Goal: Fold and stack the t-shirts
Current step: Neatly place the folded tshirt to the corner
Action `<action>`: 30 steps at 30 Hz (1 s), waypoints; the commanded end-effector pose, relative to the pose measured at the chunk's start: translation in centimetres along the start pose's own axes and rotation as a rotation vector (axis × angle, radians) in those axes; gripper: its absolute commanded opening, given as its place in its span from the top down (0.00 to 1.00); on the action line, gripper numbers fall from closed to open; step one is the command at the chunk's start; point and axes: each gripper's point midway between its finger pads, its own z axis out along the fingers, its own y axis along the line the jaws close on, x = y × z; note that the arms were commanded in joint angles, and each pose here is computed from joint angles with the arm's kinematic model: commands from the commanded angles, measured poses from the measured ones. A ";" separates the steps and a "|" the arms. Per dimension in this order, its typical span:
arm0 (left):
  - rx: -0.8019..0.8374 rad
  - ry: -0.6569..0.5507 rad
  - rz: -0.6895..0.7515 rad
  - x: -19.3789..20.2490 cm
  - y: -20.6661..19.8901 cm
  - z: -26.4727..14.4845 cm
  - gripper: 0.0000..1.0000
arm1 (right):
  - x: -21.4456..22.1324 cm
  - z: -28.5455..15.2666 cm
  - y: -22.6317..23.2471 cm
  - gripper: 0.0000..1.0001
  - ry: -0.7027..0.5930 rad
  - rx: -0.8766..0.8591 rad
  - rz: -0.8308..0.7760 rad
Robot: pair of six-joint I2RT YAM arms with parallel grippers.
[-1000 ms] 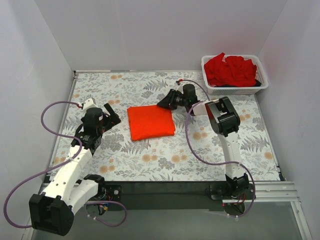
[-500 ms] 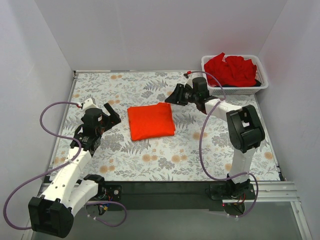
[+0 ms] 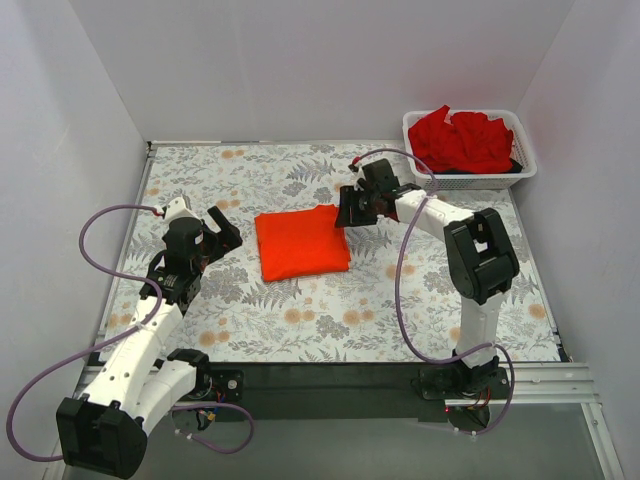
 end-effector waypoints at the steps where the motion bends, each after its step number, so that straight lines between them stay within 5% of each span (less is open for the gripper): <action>1: 0.016 -0.023 0.007 -0.6 -0.1 -0.5 0.07 | -0.1 0.6 0.3 0.42 0.036 0.030 -0.049; 13: 0.029 -0.032 0.005 -0.8 -0.3 -0.8 0.08 | 2.6 2.8 -0.3 0.55 0.147 0.122 -0.088; 21: 0.026 -0.042 0.004 -1.0 -0.2 -1.0 0.07 | 6.0 2.5 -1.4 0.99 0.272 0.238 -0.174; 30: 0.052 -0.069 0.007 -1.5 -0.8 -1.8 0.07 | 6.5 -6.2 -11.9 0.99 0.289 0.744 -0.352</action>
